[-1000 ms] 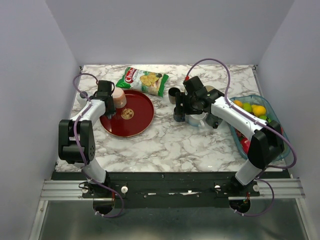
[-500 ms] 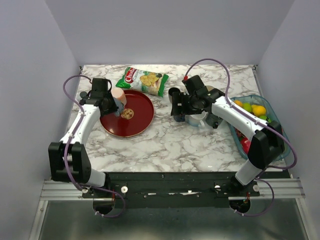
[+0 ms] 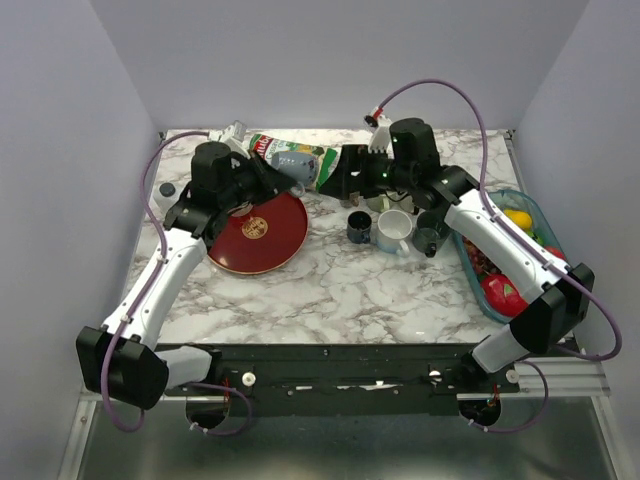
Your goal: Turn the mug right side up
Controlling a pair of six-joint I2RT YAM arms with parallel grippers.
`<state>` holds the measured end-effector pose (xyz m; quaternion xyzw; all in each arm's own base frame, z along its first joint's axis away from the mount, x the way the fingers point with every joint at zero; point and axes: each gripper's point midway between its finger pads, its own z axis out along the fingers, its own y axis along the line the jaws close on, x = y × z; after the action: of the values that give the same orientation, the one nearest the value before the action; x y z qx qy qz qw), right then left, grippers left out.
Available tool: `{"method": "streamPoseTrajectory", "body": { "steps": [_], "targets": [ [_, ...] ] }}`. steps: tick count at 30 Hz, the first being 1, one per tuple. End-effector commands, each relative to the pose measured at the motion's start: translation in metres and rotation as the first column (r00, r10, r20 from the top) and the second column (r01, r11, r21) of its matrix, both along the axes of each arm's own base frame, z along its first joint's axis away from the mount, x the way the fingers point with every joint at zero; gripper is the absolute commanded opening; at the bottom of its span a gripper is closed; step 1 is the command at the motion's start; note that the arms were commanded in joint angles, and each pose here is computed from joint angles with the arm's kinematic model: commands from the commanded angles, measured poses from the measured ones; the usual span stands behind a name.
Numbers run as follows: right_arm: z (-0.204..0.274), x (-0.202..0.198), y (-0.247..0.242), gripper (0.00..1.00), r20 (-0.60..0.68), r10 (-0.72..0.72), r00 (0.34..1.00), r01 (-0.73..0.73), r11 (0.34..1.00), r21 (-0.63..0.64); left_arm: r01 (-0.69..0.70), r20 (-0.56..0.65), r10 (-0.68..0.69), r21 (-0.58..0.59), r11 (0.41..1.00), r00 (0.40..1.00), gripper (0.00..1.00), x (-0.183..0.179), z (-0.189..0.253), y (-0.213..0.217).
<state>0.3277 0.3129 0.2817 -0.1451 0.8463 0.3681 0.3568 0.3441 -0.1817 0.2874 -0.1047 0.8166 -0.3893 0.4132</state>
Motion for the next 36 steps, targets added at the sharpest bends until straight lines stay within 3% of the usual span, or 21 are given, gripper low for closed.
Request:
{"method": "streamPoseTrajectory", "body": {
  "steps": [1, 9, 25, 33, 36],
  "targets": [
    [0.078, -0.001, 0.016, 0.96, 0.177, 0.053, 0.983, -0.088, 0.977, 0.194, 0.198, 0.345, -0.127, -0.179, 0.964, 0.93, 0.0, -0.005, 0.127, -0.041],
    [0.138, -0.01, 0.016, 0.89, 0.287, 0.014, 0.958, -0.119, 0.929, 0.35, 0.345, 0.538, -0.138, -0.306, 0.887, 0.832, 0.0, -0.025, 0.19, -0.055],
    [0.197, -0.038, 0.029, 0.69, 0.409, 0.095, 0.908, -0.32, 0.787, 0.528, 0.438, 0.605, -0.158, -0.349, 0.829, 0.781, 0.0, -0.044, 0.215, -0.066],
    [0.198, -0.039, 0.034, 0.42, 0.397, 0.12, 0.91, -0.339, 0.766, 0.547, 0.446, 0.61, -0.156, -0.358, 0.82, 0.777, 0.0, -0.048, 0.215, -0.066],
    [0.198, -0.039, 0.035, 0.39, 0.389, 0.124, 0.913, -0.339, 0.76, 0.554, 0.448, 0.608, -0.164, -0.349, 0.823, 0.776, 0.0, -0.049, 0.213, -0.067]
  ]
}}
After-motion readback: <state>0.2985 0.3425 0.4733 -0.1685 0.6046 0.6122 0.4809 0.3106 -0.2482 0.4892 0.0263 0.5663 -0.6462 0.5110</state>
